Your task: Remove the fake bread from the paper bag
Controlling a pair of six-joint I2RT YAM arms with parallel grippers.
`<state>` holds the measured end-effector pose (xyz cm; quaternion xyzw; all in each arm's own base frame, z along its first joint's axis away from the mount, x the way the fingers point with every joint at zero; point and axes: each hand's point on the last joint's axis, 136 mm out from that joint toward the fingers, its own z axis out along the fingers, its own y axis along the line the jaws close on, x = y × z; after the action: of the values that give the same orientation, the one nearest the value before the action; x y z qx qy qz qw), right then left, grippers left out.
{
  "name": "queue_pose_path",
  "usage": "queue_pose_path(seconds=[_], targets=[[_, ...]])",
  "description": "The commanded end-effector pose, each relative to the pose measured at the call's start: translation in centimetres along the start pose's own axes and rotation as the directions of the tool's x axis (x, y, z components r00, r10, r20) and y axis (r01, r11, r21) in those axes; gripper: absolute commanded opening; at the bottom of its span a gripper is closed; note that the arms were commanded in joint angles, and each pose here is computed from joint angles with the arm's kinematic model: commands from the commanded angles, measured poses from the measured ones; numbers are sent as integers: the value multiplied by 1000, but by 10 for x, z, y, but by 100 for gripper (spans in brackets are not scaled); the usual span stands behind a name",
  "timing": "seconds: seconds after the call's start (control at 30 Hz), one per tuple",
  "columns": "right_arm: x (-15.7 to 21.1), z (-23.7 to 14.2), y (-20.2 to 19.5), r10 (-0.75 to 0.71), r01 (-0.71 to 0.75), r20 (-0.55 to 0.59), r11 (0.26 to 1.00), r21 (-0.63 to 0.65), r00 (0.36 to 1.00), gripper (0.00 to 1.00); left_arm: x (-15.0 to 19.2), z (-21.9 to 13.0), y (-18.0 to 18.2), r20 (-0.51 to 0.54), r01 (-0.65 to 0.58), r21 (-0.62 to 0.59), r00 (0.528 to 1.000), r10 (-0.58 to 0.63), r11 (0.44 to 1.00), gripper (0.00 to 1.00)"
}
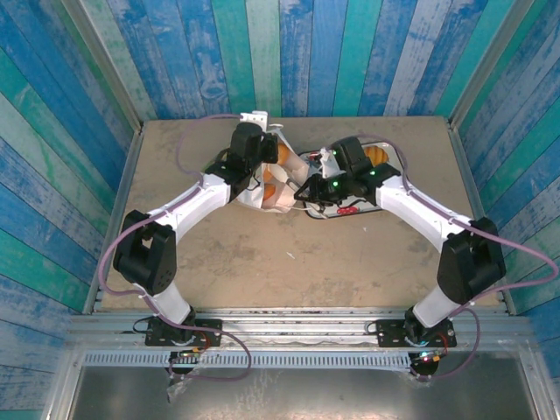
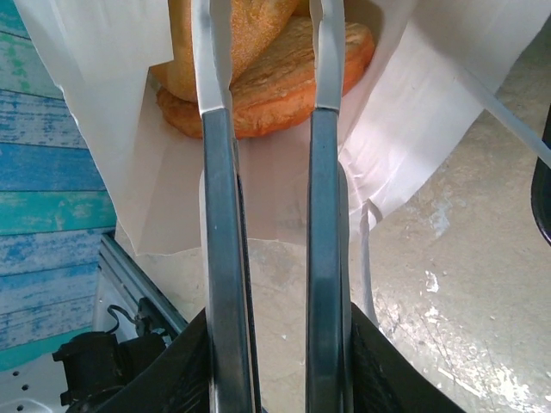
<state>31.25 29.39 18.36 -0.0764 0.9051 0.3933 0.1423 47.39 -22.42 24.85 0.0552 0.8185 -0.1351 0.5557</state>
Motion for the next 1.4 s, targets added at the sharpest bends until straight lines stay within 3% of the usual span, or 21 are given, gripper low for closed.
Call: queue_pose_path(seconds=[0.0,0.47,0.73,0.93,1.23,1.37], targets=[[12,-10,1,-30,30,-7,999,28,1000,15,-36,-10,4,80,13,-28,997,-11,1000,1],[18,-44,9,-124,118,59,988,96,990,14,-39,-9,13,74,5,-89,997,1,996,1],[25,-43,4,-132,126,53,987,102,990,12,-38,-8,19,73,-3,-124,997,12,992,1],[21,-30,-4,-94,87,70,991,101,993,12,-35,-7,11,69,-1,-77,998,6,997,1],[2,-33,9,-103,94,160,994,57,982,1,-24,-5,14,52,-5,-87,999,9,996,1],[4,-39,14,-122,113,173,992,57,977,1,-21,-1,18,50,4,-110,999,2,994,1]])
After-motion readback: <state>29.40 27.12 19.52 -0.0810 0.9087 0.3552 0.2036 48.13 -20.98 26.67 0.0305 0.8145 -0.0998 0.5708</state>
